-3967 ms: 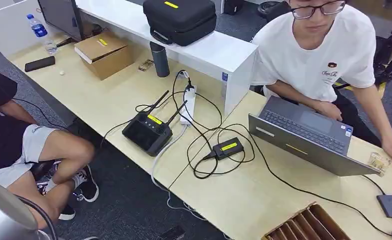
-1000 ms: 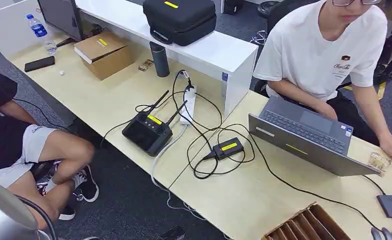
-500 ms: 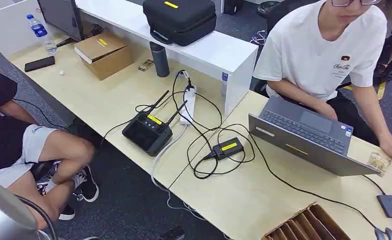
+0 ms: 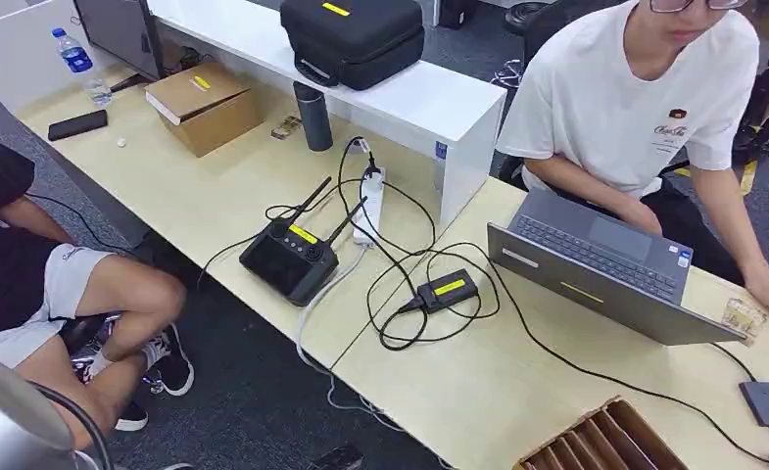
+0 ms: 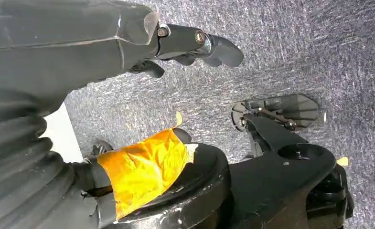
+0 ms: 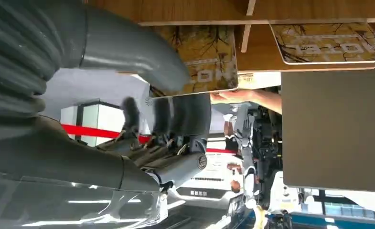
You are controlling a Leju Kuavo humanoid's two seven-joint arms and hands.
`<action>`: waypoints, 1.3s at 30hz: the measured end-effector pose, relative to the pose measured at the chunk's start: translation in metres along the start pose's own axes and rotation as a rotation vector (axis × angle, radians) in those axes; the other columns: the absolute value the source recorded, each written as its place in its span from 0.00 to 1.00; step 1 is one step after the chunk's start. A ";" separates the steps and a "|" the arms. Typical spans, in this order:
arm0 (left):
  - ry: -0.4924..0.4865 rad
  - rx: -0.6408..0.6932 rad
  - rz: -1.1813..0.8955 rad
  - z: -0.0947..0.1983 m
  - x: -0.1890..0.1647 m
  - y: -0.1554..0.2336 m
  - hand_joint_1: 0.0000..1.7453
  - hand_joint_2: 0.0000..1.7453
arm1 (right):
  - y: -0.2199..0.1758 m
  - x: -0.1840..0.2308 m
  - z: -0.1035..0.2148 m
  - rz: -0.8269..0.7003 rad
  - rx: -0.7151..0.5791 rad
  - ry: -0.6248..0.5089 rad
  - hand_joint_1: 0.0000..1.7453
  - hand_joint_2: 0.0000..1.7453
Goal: Pass the card to the sensor for recognition and then transmit it.
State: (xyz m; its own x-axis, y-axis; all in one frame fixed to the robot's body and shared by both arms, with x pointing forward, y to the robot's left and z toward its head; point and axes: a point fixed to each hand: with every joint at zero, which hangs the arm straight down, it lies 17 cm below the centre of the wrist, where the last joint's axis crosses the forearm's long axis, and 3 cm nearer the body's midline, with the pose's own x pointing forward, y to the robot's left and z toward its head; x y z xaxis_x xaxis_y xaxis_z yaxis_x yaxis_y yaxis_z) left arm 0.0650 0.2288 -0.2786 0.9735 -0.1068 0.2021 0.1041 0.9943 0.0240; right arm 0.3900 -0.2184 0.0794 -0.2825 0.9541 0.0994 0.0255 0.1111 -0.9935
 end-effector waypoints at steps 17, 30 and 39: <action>0.003 0.005 0.001 0.000 -0.001 0.001 0.00 1.00 | 0.000 0.000 0.000 -0.016 0.002 -0.005 1.00 1.00; 0.004 0.006 0.002 0.000 -0.001 0.001 0.00 1.00 | 0.001 0.000 0.001 -0.019 0.004 -0.007 1.00 1.00; -0.001 0.021 0.000 -0.001 0.000 0.004 0.00 1.00 | 0.001 0.001 0.001 -0.020 0.006 -0.010 1.00 1.00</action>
State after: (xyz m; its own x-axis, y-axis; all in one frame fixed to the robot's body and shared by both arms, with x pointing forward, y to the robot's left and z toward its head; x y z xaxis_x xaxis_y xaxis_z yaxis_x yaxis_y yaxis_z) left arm 0.0654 0.2329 -0.2791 0.9732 -0.1073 0.2034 0.1002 0.9939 0.0450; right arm 0.3885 -0.2178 0.0780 -0.2920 0.9490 0.1188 0.0139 0.1285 -0.9916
